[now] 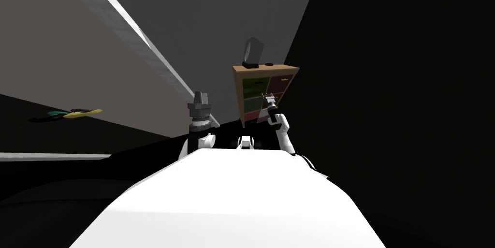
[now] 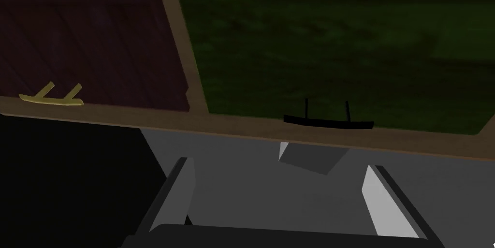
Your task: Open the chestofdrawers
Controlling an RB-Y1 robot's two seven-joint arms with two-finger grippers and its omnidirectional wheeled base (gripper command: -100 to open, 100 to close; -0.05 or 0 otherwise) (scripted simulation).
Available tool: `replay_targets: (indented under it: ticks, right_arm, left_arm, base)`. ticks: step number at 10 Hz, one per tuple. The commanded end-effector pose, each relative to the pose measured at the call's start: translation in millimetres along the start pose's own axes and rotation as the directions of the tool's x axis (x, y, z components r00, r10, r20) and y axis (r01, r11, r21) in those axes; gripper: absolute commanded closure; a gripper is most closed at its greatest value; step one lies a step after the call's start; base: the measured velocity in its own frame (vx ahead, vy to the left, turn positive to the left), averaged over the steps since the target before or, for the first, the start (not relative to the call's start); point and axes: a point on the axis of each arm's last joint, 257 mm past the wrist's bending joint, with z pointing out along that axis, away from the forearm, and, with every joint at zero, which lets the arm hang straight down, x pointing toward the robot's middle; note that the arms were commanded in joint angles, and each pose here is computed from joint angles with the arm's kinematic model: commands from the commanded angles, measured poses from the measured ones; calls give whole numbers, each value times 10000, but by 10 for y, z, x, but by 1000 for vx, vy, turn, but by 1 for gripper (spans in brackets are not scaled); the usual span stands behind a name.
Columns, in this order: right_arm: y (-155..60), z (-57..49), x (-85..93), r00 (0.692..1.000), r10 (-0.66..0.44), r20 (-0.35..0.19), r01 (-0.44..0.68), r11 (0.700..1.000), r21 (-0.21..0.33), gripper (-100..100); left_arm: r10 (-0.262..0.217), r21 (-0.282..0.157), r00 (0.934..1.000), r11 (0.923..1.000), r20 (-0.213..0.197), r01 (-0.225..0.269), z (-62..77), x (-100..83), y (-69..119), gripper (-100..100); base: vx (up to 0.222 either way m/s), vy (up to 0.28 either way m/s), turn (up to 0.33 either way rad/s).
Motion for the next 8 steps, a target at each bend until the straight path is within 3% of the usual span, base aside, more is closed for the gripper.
replay_targets:
  ticks: [1, 2, 3, 5, 6, 7, 8]
  right_arm:
    - [-74, 137, 51, 9922, -1222, -247, 1226, 9923, 179, -100]
    - [-152, 249, 94, 9768, -2089, -474, 2105, 9771, 317, -100]
    - [-152, 249, 94, 9740, -2212, -481, 2228, 9744, 308, -100]
    - [-335, 421, 152, 9224, -3744, -951, 3804, 9232, 548, -100]
    - [-334, 448, 162, 9088, -4053, -989, 4113, 9101, 502, -100]
    - [-436, 533, 188, 8693, -4781, -1255, 4875, 8712, 574, -100]
    - [-436, 533, 187, 8637, -4879, -1260, 4973, 8658, 561, -100]
  left_arm:
    - [-1, 1, 10000, 10000, 0, 1, 0, 0, 0, 0]
    - [0, 0, 10000, 10000, 0, 0, 0, 0, 0, 0]
    - [0, 1, 10000, 10000, 0, 0, 0, 0, 0, 0]
    - [-1, 1, 10000, 10000, 0, 1, 0, 0, 0, 0]
    - [-1, 1, 10000, 10000, 0, 1, 0, 0, 0, 0]
    - [0, -1, 10000, 10000, 0, 0, 0, 0, 0, 0]
    - [0, 0, 10000, 10000, 0, 0, 0, 0, 0, 0]
  base:
    - [-46, -17, 114]
    - [-61, -24, 182]
    - [-54, -18, 113]
    - [-77, -14, 243]
    - [-72, -22, 88]
    - [-75, -18, 142]
    - [-54, -9, 120]
